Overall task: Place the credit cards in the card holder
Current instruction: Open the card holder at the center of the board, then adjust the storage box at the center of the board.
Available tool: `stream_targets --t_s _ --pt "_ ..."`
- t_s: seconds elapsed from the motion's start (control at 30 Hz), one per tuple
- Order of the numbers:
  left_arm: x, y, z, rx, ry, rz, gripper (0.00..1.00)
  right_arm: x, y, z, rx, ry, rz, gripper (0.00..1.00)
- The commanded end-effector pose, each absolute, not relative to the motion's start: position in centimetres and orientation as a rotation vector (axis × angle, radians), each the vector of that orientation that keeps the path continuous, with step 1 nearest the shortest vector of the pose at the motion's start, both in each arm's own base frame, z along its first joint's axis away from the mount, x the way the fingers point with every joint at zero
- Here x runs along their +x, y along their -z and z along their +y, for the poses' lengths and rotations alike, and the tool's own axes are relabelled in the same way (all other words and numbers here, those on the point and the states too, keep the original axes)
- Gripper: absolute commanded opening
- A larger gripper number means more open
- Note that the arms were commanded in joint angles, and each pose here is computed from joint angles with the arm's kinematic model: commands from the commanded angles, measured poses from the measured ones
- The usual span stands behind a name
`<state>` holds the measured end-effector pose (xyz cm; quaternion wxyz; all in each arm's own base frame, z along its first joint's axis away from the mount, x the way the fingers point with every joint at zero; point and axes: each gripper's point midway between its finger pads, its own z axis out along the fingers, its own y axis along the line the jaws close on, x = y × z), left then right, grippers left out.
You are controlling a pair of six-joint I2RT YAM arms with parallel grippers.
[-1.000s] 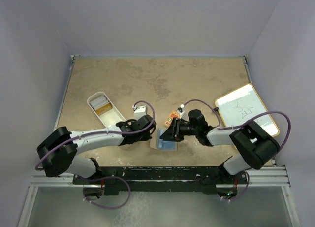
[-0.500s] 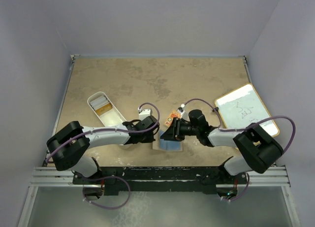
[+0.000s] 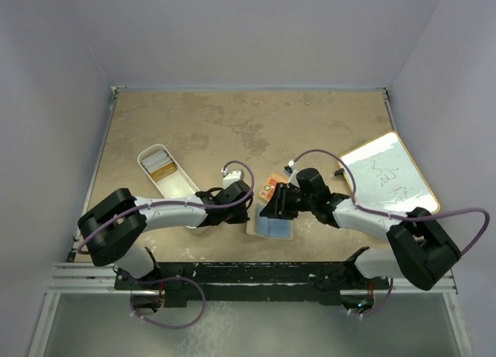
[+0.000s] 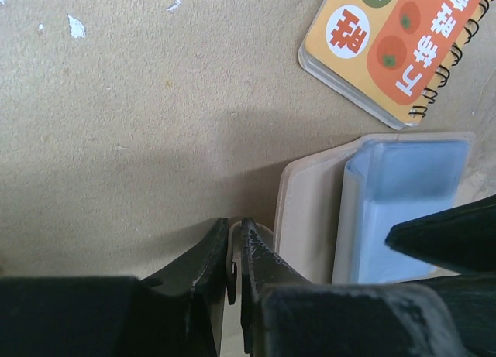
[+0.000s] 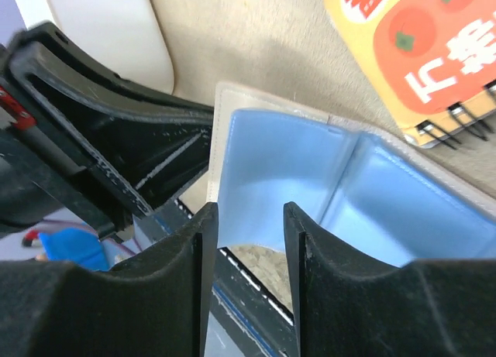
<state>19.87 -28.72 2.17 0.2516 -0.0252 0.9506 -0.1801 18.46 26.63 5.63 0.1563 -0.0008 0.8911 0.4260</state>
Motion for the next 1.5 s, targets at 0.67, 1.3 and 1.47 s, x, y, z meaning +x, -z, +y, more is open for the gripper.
stream_targets --t_s 0.67,1.3,1.47 --pt "27.5 -15.1 -16.8 -0.314 0.288 2.263 0.63 19.5 -1.9 24.7 -0.154 -0.287 2.726 0.65" --pt "32.1 -19.6 -3.8 0.139 -0.162 2.188 0.64 18.6 -1.0 25.5 -0.403 -0.215 2.685 0.62" --pt "32.1 -18.5 -2.5 0.205 -0.270 2.209 0.64 18.2 -0.9 25.9 -0.451 -0.250 2.698 0.62"
